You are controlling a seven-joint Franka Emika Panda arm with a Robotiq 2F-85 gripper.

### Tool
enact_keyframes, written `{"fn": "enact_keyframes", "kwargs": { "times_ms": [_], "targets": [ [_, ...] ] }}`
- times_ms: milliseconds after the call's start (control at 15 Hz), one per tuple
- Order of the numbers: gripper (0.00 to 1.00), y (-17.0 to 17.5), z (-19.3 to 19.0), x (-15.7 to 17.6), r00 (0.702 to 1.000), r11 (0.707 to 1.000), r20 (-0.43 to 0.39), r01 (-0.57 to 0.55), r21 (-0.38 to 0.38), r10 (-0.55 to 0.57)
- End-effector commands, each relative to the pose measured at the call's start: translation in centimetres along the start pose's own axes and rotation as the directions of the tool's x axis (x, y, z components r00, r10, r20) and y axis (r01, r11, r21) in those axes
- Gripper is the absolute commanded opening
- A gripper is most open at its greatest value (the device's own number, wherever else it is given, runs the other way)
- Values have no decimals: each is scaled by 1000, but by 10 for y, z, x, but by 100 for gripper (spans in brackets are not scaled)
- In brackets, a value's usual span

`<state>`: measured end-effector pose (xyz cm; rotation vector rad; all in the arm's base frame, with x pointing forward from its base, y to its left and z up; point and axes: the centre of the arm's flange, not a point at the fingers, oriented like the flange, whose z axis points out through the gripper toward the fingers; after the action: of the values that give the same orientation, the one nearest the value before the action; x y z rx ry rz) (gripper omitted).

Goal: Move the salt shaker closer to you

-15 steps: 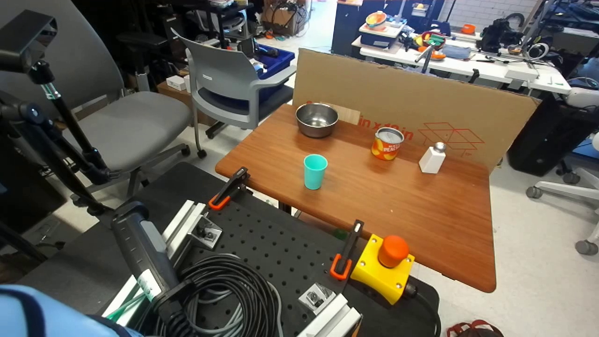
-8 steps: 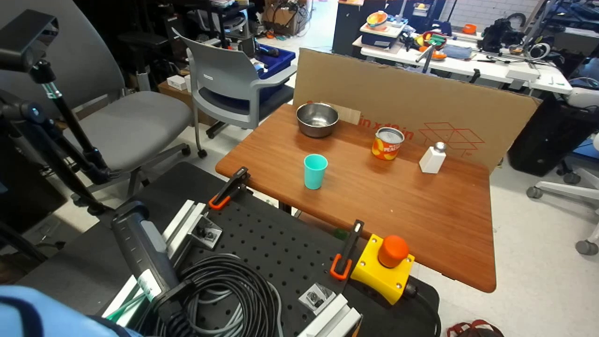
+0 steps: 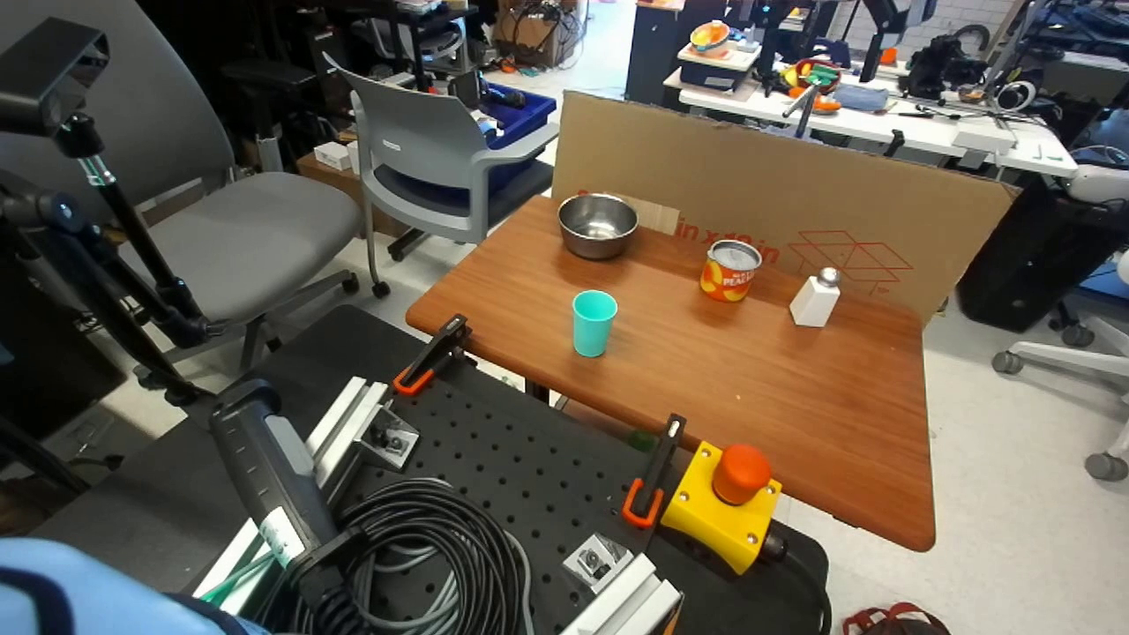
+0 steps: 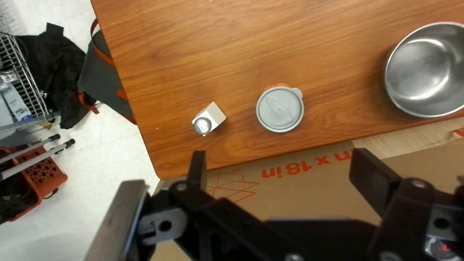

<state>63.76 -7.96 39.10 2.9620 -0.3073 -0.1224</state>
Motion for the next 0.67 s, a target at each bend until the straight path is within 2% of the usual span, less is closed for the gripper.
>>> {"fn": "enact_keyframes", "kwargs": {
  "times_ms": [0, 200, 600],
  "targets": [
    [100, 16, 27, 10, 997, 998, -63, -42, 48, 45],
    [100, 26, 49, 12, 994, 994, -82, -69, 87, 76],
    [100, 49, 102, 12, 989, 986, 12, -146, 83, 146]
  ]
}}
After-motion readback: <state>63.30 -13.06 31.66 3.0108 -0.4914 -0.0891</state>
